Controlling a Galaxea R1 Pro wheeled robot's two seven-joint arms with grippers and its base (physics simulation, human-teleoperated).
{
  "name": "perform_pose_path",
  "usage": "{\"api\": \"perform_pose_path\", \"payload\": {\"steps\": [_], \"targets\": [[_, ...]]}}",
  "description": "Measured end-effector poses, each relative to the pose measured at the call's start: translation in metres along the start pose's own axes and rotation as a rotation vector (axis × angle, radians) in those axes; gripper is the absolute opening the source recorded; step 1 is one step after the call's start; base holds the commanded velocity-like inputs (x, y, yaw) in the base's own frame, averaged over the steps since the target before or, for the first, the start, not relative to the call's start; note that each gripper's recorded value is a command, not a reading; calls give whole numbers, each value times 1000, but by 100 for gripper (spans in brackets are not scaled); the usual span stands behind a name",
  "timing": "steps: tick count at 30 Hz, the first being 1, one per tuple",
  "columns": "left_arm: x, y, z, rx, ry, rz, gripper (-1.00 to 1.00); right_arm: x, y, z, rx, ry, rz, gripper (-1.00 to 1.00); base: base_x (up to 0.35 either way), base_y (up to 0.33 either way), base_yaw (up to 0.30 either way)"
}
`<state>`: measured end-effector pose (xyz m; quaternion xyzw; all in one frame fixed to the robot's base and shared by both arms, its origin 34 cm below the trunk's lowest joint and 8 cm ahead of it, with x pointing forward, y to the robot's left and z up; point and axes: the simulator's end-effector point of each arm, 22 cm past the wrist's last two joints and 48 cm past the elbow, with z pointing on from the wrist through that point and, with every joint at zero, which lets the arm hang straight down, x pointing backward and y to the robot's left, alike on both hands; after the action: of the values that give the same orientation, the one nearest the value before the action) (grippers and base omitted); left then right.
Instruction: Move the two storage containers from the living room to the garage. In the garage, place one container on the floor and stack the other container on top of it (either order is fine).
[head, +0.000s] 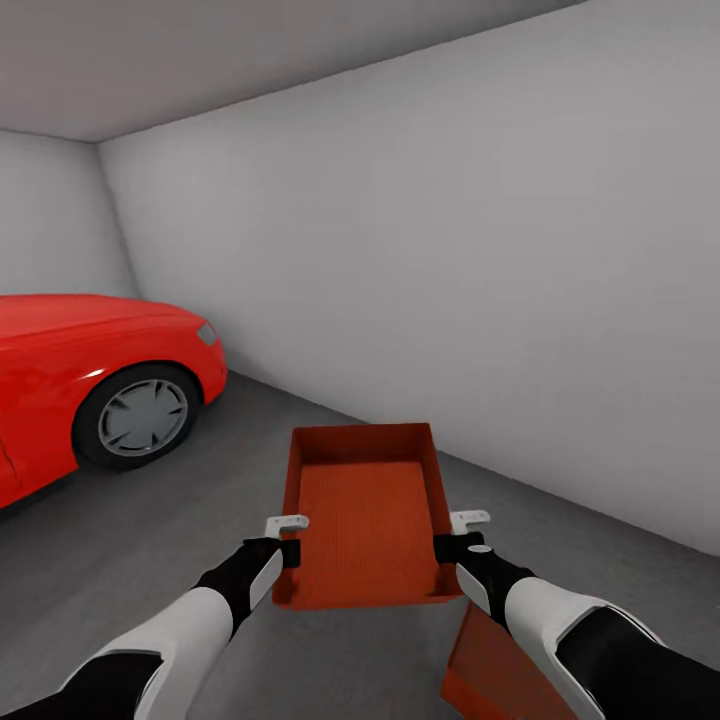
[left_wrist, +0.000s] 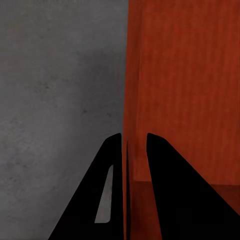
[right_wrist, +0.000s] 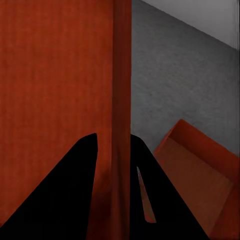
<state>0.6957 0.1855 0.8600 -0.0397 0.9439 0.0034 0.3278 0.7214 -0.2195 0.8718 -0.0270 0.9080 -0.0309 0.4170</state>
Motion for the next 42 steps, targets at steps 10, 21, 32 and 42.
{"api": "perform_pose_path", "payload": {"steps": [10, 21, 32, 42], "targets": [[1, 0, 0, -2, 5, 3, -100, 2, 0, 0, -1, 5, 3, -100, 0, 0, -250], [3, -1, -1, -5, 11, 6, -100, 6, -1, 0, -3, 12, 7, -100, 89, 0, -250], [3, -1, -1, -6, 12, 5, -100, 6, -1, -1, -3, 13, 6, -100, 317, 0, -250], [3, -1, 0, -4, 11, 5, -100, 5, 0, 0, -2, 12, 5, -100, 75, 0, -250]]}}
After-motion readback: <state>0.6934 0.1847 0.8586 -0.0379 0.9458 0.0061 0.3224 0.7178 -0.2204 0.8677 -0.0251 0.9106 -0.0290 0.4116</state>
